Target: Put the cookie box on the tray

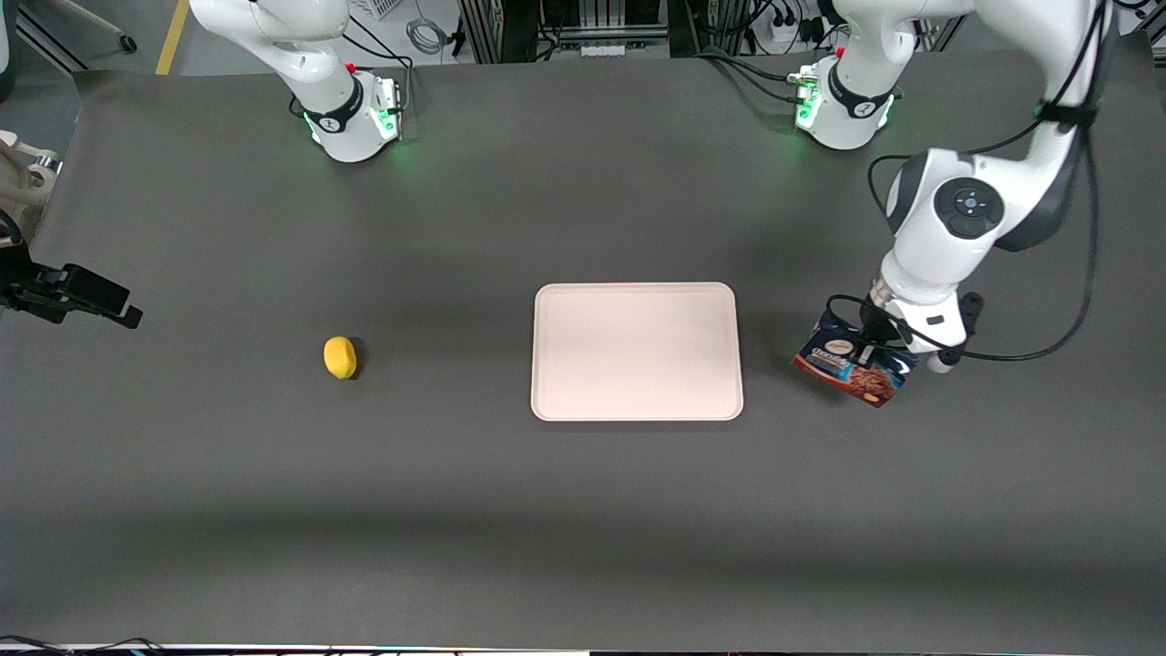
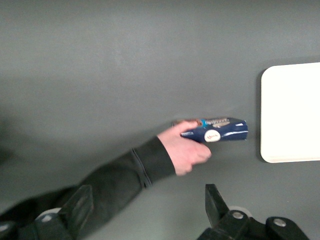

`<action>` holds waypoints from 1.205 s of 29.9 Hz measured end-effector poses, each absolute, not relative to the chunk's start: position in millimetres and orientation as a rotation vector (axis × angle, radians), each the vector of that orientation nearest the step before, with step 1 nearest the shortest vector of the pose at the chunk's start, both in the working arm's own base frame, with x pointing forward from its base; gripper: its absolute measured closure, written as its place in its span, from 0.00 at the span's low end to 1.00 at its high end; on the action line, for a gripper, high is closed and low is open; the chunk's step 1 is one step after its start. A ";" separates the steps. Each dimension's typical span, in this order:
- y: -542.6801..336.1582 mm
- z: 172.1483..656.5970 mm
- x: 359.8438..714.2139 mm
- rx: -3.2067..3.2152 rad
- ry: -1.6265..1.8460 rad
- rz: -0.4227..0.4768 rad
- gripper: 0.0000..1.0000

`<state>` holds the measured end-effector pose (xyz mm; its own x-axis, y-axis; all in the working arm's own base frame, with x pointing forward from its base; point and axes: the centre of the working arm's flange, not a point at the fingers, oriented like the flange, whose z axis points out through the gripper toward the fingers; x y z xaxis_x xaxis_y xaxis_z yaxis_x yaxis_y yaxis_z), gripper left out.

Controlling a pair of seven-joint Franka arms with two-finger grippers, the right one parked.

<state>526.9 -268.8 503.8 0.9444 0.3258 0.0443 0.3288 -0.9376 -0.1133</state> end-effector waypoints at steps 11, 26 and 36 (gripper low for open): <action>-338.0 375.1 527.1 -3.048 -0.200 0.247 0.85; -335.2 298.7 547.8 -3.076 0.060 0.289 0.85; -306.5 277.8 571.3 -3.086 0.057 0.228 0.81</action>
